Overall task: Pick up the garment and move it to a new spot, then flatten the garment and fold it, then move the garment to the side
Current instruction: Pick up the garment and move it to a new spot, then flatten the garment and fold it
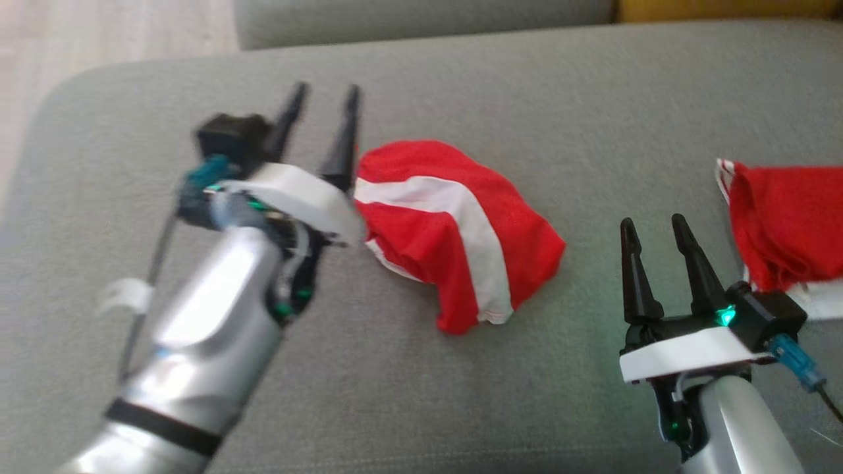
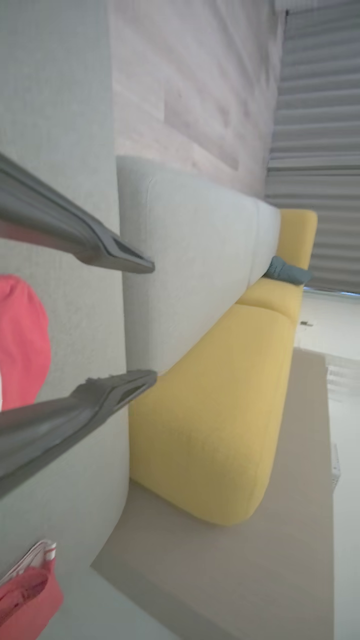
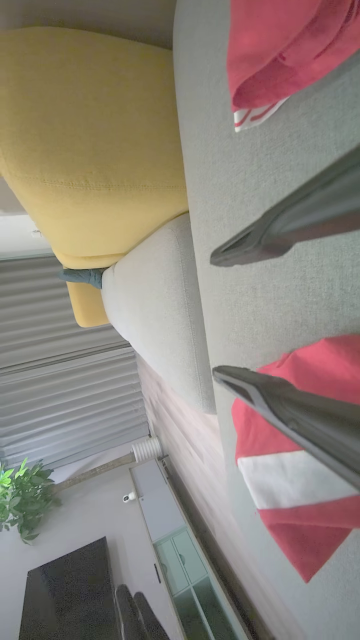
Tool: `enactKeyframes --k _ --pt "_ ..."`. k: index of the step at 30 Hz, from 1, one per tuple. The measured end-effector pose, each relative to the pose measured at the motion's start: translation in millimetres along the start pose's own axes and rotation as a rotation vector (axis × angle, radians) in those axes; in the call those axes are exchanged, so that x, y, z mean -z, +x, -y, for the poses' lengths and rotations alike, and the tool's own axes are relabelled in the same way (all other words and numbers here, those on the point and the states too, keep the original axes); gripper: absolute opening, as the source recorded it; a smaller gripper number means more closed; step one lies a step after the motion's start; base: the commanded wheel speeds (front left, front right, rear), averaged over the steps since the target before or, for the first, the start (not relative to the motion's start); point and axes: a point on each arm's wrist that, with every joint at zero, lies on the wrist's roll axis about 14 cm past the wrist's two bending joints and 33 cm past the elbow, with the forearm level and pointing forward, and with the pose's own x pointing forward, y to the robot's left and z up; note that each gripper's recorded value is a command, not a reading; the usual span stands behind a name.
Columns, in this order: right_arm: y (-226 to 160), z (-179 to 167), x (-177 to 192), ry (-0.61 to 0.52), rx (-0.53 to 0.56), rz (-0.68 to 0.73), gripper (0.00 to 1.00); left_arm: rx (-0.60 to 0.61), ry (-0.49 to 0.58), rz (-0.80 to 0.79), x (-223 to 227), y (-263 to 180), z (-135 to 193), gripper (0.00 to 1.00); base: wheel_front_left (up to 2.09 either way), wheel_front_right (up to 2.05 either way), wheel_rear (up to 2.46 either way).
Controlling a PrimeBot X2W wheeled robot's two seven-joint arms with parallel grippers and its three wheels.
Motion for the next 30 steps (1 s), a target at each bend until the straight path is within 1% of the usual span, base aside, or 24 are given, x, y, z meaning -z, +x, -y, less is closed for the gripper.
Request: enactKeyframes --k 2,4,7,10,13,14,15,16,20,24,30 --pt "2.0 -7.0 -5.4 0.0 -0.02 0.016 1.0 -0.042 0.031 0.034 -16.0 -10.2 -21.1 1.0 0.0 0.0 0.0" --pt "2.7 -14.1 -9.4 -0.001 -0.04 0.027 1.0 -0.098 0.04 0.037 -20.1 -26.5 -42.3 1.0 0.0 0.0 0.0" --pt "-2.7 -21.6 -6.0 -0.004 -0.06 0.016 1.0 -0.176 0.039 -0.006 -5.6 -63.0 -69.0 1.0 0.0 0.0 0.0" --pt "-8.4 -29.0 -1.2 -0.005 -0.079 0.001 1.0 -0.223 0.029 -0.068 18.2 -102.4 -81.9 1.0 0.0 0.0 0.0" --pt "-10.4 -34.2 -4.5 -0.007 -0.094 0.01 1.0 -0.277 0.016 -0.106 35.6 -135.6 -87.3 1.0 0.0 0.0 0.0" --pt "-11.6 -35.4 -5.2 -0.009 -0.097 0.012 1.0 -0.289 0.025 -0.112 39.7 -145.0 -87.9 1.0 0.0 0.0 0.0" --pt "-11.6 -35.4 -5.2 -0.009 -0.097 0.012 1.0 -0.289 0.025 -0.112 39.7 -145.0 -87.9 1.0 0.0 0.0 0.0" --pt "-15.3 -36.3 -5.2 -0.017 -0.1 0.011 1.0 -0.314 0.022 -0.114 43.3 -159.1 -88.3 1.0 0.0 0.0 0.0" --pt "-22.0 -35.8 -2.5 -0.018 -0.096 0.003 1.0 -0.331 0.018 -0.067 33.9 -168.2 -83.7 1.0 0.0 0.0 0.0" --pt "-26.7 -33.6 -1.0 -0.017 -0.088 -0.001 1.0 -0.361 -0.044 -0.025 30.9 -173.6 -78.2 1.0 0.0 0.0 0.0" --pt "-26.3 -34.3 -1.6 -0.017 -0.091 0.001 1.0 -0.357 -0.023 -0.002 28.5 -175.4 -79.2 1.0 0.0 0.0 0.0"
